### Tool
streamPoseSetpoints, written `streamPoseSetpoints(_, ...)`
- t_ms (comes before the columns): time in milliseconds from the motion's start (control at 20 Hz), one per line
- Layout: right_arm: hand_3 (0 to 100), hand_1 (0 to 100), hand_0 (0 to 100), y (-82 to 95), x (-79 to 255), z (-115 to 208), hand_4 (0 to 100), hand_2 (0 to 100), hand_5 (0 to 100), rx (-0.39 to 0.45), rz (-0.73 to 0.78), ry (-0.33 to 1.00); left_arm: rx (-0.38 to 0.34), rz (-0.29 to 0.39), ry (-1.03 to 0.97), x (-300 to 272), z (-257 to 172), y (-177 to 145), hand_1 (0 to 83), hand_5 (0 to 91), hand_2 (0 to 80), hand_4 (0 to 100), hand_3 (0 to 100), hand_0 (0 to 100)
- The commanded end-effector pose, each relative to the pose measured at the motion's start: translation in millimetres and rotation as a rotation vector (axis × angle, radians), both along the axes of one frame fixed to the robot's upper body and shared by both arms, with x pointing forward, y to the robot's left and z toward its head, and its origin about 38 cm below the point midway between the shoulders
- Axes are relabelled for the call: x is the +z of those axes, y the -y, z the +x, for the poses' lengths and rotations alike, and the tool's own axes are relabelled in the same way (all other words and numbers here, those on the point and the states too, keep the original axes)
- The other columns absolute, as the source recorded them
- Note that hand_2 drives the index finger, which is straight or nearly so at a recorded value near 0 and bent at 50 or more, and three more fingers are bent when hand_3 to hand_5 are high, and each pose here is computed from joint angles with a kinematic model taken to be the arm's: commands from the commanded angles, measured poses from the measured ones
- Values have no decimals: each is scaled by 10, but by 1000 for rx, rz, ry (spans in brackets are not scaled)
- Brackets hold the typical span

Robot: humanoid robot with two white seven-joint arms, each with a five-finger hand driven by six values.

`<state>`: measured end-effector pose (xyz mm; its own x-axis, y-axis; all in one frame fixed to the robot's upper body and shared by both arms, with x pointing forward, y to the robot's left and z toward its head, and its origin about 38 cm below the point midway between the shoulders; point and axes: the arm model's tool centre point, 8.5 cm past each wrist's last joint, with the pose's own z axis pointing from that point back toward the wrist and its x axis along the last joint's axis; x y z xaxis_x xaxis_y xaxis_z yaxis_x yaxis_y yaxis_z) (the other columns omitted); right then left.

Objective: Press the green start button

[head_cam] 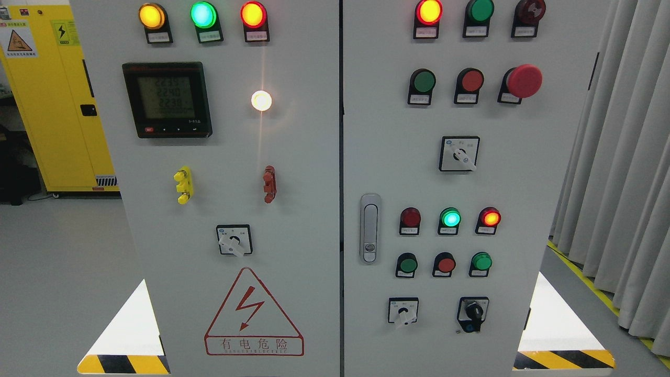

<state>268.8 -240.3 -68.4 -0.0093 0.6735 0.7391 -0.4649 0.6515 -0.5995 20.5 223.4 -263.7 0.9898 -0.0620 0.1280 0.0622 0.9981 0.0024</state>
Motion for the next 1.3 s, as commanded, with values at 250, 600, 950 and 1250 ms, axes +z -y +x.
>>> streamPoseSetpoints(250, 499, 553, 248, -228, 2209, 343, 522, 0, 351, 133, -168, 741, -2, -33, 28, 4, 146, 210, 556, 0, 0, 0, 0, 120)
streamPoseSetpoints(600, 658, 571, 289, -294, 2719, 650, 633, 0, 481, 147, -282, 945, -4, -35, 31, 5, 161, 222, 556, 0, 0, 0, 0, 120)
streamPoseSetpoints(950, 703, 583, 307, -336, 2981, 793, 703, 0, 581, 150, -335, 1023, -6, -36, 40, 6, 193, 227, 556, 0, 0, 0, 0, 120)
streamPoseSetpoints(1250, 707, 589, 314, -388, 3026, 1048, 720, 0, 620, 171, -396, 1008, -6, -36, 40, 6, 193, 227, 556, 0, 0, 0, 0, 120)
